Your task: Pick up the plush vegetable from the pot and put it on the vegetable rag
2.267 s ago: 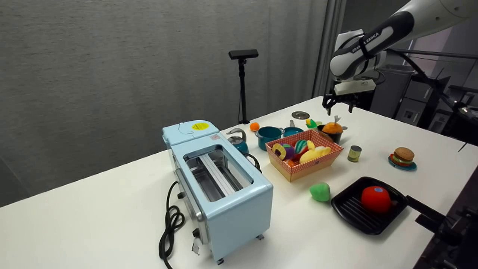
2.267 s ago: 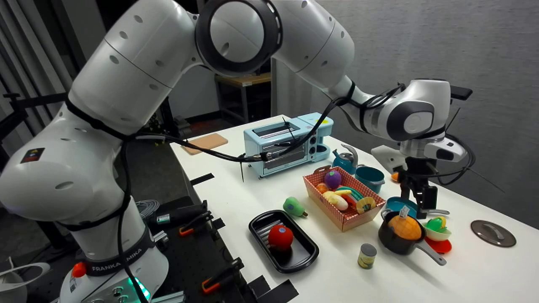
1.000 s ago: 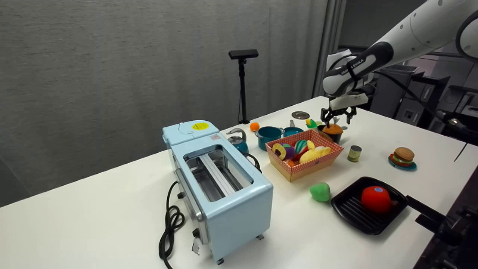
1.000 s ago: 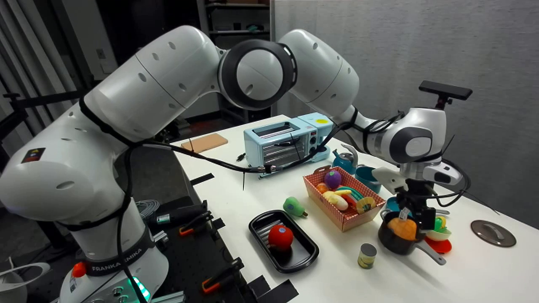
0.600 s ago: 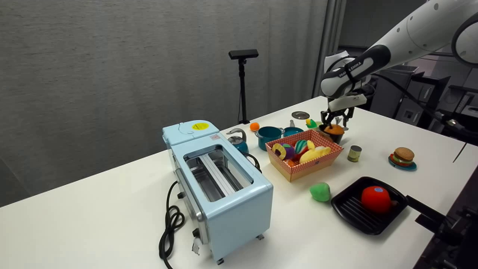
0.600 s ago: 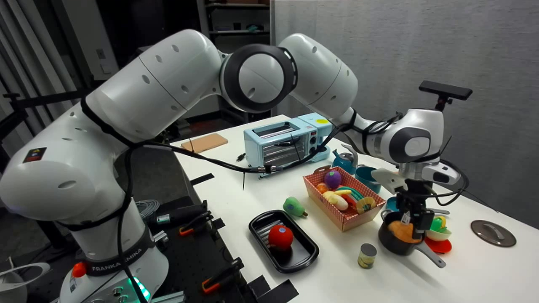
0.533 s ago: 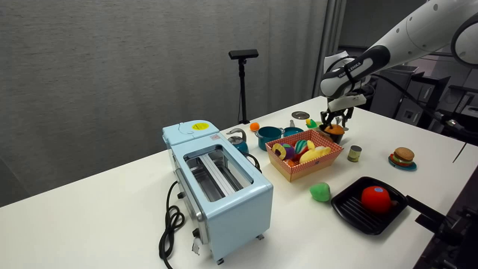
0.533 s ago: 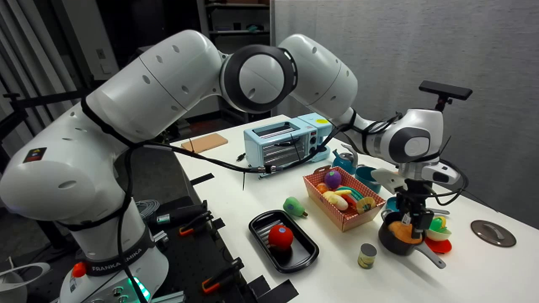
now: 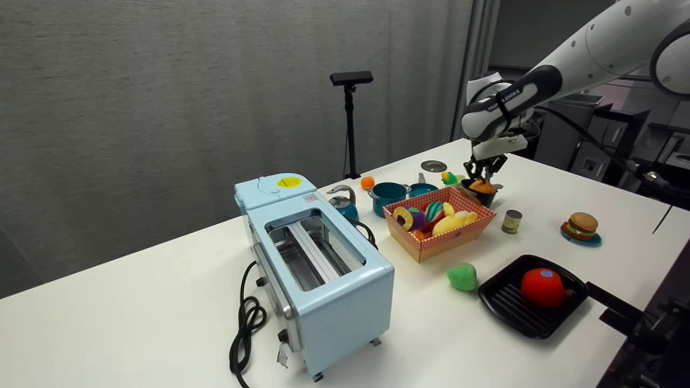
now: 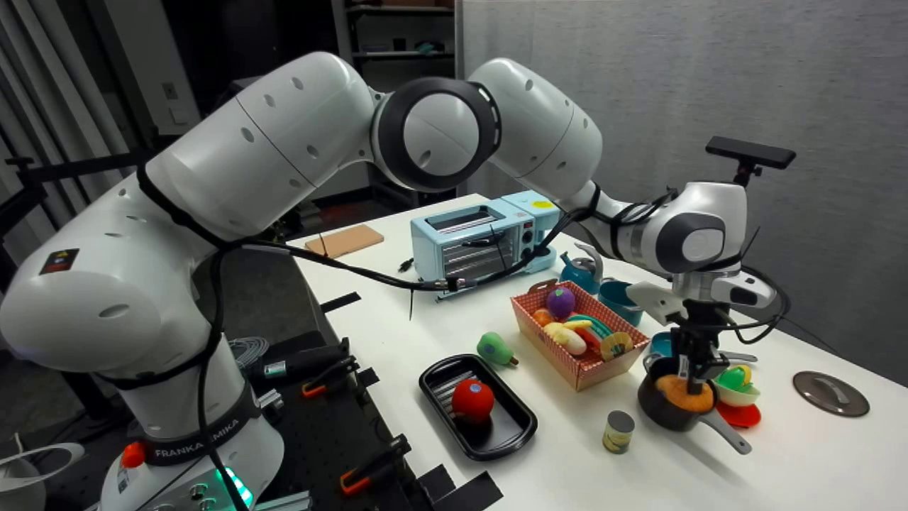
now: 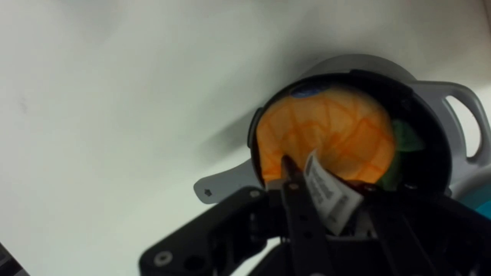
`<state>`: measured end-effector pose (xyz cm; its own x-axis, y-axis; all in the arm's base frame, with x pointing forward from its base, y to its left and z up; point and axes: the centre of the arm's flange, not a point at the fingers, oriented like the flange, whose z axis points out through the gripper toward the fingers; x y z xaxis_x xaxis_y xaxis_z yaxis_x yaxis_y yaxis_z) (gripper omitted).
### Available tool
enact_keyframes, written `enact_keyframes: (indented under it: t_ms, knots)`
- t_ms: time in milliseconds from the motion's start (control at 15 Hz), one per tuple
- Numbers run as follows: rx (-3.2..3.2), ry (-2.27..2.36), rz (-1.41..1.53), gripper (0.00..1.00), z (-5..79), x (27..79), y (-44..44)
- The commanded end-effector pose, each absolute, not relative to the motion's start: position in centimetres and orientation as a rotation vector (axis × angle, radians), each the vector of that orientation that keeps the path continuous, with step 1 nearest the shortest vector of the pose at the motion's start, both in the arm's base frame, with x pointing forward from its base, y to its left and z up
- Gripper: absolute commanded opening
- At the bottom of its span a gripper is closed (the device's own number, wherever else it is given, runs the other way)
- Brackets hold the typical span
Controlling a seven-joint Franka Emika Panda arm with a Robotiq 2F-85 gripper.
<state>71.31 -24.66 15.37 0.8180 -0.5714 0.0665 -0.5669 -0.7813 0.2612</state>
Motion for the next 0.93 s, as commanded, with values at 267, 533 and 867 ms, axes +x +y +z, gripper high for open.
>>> enact_keyframes:
  t_ms: [267, 533, 867]
  knots:
    - [2.717, -0.867, 0.007, 0.02, 18.6, 70.2, -23.7]
    - [2.709, -0.851, 0.006, 0.02, 20.2, 68.4, -23.2]
    - [2.707, -0.821, -0.002, 0.02, 22.4, 65.8, -22.0]
